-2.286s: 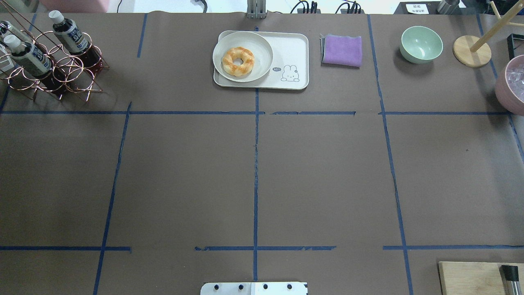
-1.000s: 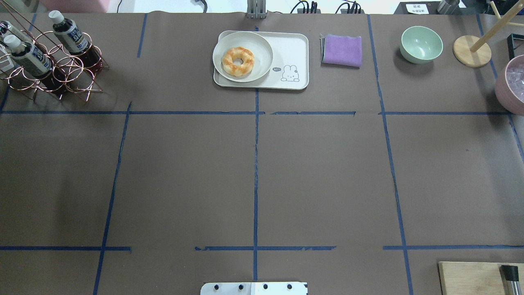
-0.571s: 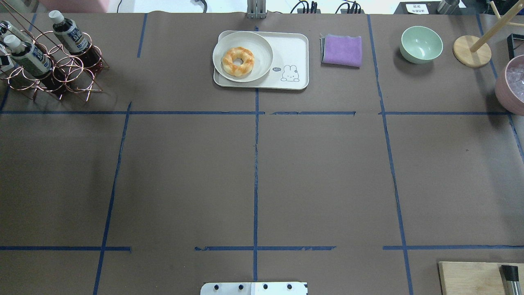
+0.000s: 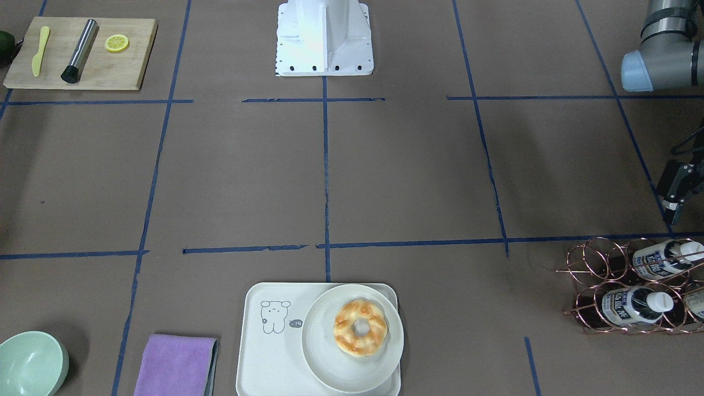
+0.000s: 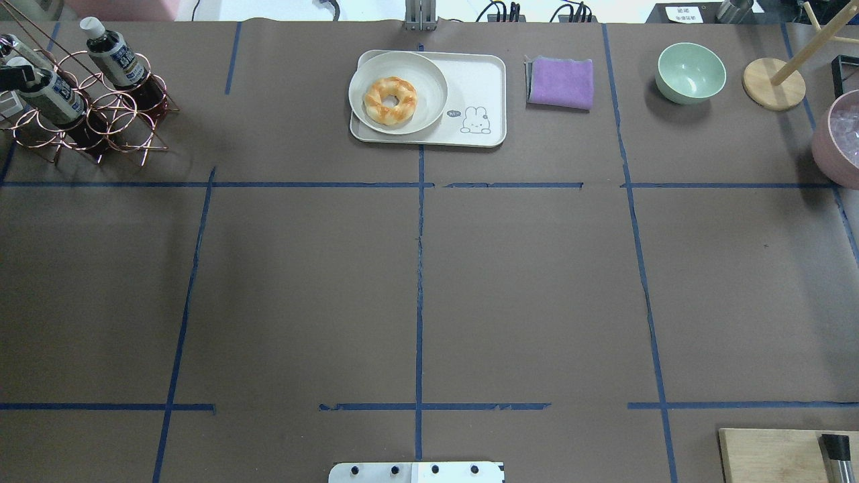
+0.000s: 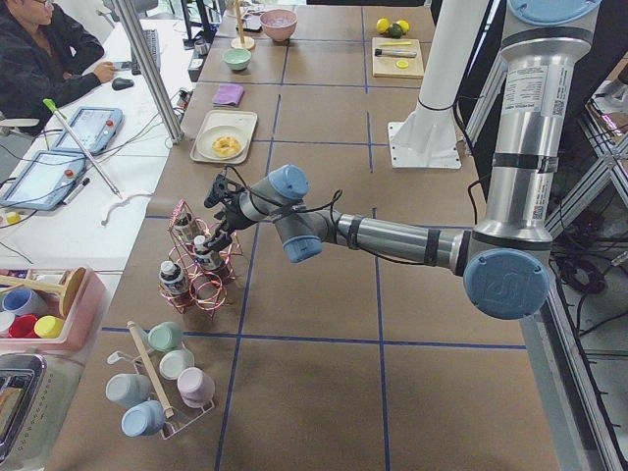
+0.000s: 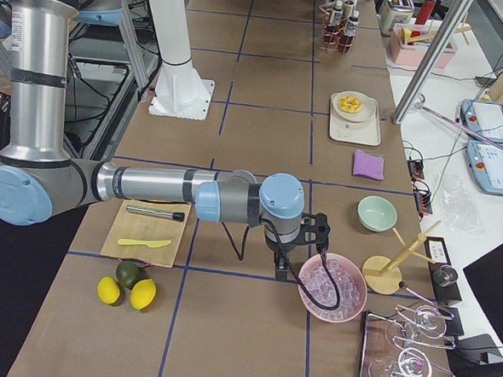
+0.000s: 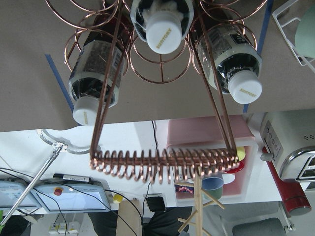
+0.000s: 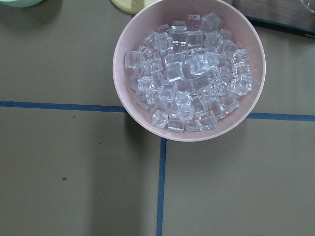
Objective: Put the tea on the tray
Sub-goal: 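Move the left gripper toward the dark tea bottle in the copper rack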
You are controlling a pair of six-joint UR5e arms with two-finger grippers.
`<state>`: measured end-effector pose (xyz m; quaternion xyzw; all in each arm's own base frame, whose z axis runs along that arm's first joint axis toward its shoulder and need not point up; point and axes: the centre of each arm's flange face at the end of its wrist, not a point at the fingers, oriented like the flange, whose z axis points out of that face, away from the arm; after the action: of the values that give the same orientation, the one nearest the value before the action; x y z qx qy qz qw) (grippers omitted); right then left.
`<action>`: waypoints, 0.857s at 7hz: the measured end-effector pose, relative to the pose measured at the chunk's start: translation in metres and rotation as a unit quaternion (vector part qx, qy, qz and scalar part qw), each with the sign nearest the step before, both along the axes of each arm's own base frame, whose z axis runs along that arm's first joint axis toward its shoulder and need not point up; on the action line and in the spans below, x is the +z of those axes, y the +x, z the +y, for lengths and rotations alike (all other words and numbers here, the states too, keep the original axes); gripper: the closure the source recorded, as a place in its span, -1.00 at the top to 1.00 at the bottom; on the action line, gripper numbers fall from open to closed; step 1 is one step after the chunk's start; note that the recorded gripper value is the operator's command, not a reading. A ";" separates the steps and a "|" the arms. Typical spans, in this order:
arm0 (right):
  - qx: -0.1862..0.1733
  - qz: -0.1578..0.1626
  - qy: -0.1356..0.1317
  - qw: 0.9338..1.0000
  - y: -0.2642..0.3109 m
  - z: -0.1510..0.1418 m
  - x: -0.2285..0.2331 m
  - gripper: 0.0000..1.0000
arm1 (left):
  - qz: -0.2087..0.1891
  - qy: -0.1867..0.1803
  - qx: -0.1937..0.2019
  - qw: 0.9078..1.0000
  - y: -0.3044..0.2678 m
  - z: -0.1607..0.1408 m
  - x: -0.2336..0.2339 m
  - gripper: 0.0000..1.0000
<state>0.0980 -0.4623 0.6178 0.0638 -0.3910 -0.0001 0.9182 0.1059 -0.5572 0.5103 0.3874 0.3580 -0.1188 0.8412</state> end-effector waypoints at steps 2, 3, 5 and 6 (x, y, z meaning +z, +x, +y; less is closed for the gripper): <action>0.000 0.000 0.000 1.000 0.000 0.000 -0.001 1.00 | 0.001 0.005 -0.002 1.000 0.008 -0.016 0.010 0.78; 0.000 0.000 0.000 1.000 0.000 0.000 -0.001 1.00 | 0.002 0.007 0.000 1.000 0.012 -0.020 0.012 0.72; 0.001 0.000 0.000 1.000 0.000 -0.001 -0.001 1.00 | 0.000 0.004 0.003 1.000 0.019 -0.026 0.016 0.64; 0.001 0.000 0.001 1.000 0.000 -0.001 -0.001 1.00 | 0.000 0.002 0.003 1.000 0.020 -0.027 0.018 0.59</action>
<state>0.0981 -0.4629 0.6167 0.0645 -0.3911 0.0002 0.9181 0.1257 -0.5844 0.5283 0.3884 0.3591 -0.1154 0.8408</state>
